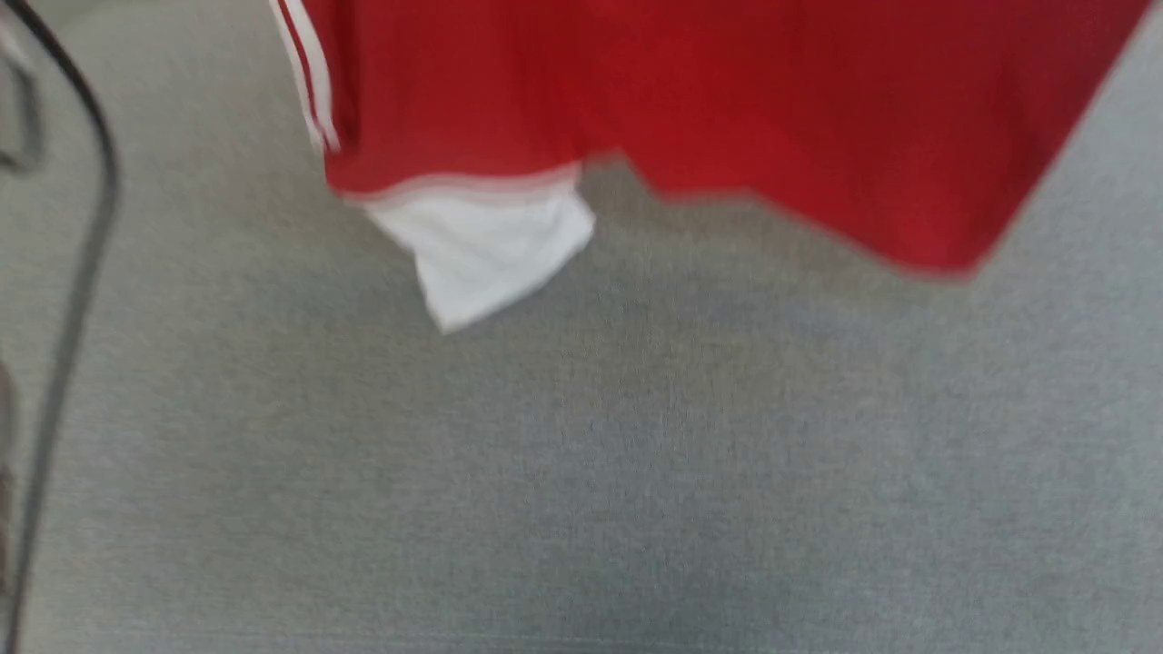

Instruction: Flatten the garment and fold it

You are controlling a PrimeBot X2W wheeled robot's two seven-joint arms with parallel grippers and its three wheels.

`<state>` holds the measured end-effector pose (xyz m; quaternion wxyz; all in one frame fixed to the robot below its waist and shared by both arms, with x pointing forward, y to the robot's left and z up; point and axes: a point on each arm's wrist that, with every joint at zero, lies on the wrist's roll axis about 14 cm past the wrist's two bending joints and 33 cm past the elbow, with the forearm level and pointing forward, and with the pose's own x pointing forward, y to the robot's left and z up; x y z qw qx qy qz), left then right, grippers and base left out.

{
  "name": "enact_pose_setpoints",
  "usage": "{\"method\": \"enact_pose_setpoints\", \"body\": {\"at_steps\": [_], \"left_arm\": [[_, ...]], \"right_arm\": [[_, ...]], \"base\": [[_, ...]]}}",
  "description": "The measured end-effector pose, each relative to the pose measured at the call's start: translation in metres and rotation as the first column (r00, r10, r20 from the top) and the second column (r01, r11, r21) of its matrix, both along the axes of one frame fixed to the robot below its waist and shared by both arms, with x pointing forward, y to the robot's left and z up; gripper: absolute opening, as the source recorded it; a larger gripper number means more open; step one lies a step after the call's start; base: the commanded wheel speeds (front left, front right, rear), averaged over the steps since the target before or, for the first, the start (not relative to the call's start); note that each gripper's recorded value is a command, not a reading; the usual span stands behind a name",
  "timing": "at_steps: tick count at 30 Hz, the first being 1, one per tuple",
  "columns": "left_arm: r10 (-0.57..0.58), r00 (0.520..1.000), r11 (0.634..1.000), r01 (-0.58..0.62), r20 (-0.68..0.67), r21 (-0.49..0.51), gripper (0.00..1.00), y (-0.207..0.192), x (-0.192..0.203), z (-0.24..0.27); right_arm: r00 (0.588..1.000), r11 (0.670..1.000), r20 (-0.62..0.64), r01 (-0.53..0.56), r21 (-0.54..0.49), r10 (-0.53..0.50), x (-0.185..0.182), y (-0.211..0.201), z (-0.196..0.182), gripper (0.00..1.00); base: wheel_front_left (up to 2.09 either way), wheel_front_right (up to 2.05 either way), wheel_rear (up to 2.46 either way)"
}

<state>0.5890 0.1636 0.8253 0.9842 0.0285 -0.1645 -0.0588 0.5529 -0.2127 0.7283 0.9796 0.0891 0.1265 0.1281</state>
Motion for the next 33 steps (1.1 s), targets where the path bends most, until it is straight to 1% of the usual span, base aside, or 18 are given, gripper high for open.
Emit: {"method": "enact_pose_setpoints", "body": {"at_steps": [3, 6, 11, 14, 17, 20, 25, 29, 31, 33], "left_arm": [[0.054, 0.998, 0.998, -0.055, 0.044, 0.030, 0.00, 0.008, 0.028, 0.010], [0.086, 0.991, 0.994, -0.092, 0.099, 0.053, 0.00, 0.010, 0.049, 0.014], [0.107, 0.981, 0.992, -0.117, 0.163, 0.051, 0.00, 0.006, 0.084, 0.004], [0.098, 0.980, 0.994, -0.106, 0.173, 0.038, 0.00, 0.001, 0.104, -0.014], [0.100, 0.986, 0.994, -0.104, 0.136, 0.028, 0.00, 0.001, 0.126, -0.047], [0.103, 0.992, 0.994, -0.104, 0.079, 0.013, 0.00, 0.003, 0.148, -0.089], [0.091, 0.996, 0.996, -0.092, -0.009, -0.018, 0.00, 0.002, 0.169, -0.154], [0.074, 0.988, 0.997, -0.078, -0.136, -0.024, 0.00, 0.004, 0.171, -0.224], [0.064, 0.981, 0.997, -0.069, -0.185, -0.022, 0.00, 0.005, 0.166, -0.251], [0.049, 0.971, 0.998, -0.056, -0.232, -0.026, 0.00, 0.005, 0.155, -0.275]], "right_arm": [[0.997, 0.999, 0.059, 0.042, 0.009, -0.043, 0.036, 0.001, 0.009, 0.00], [0.991, 0.996, 0.103, 0.084, 0.019, -0.086, 0.064, -0.002, 0.011, 0.00], [0.977, 0.988, 0.148, 0.153, 0.039, -0.157, 0.106, -0.011, 0.000, 0.00], [0.973, 0.984, 0.144, 0.175, 0.031, -0.178, 0.126, -0.013, -0.017, 0.00], [0.976, 0.983, 0.114, 0.184, 0.018, -0.185, 0.144, -0.014, -0.046, 0.00], [0.981, 0.983, 0.056, 0.186, -0.001, -0.185, 0.160, -0.014, -0.086, 0.00], [0.986, 0.986, -0.015, 0.169, -0.014, -0.169, 0.176, -0.009, -0.139, 0.00], [0.988, 0.993, -0.098, 0.122, 0.000, -0.121, 0.174, 0.006, -0.194, 0.00], [0.985, 0.995, -0.142, 0.099, 0.015, -0.096, 0.166, 0.014, -0.220, 0.00], [0.979, 0.998, -0.193, 0.065, 0.001, -0.063, 0.152, 0.022, -0.245, 0.00]], "base": [[0.00, 0.00, 0.00], [0.00, 0.00, 0.00], [0.00, 0.00, 0.00], [0.00, 0.00, 0.00], [0.00, 0.00, 0.00], [0.00, 0.00, 0.00], [0.00, 0.00, 0.00], [0.00, 0.00, 0.00], [0.00, 0.00, 0.00], [0.00, 0.00, 0.00]]}}
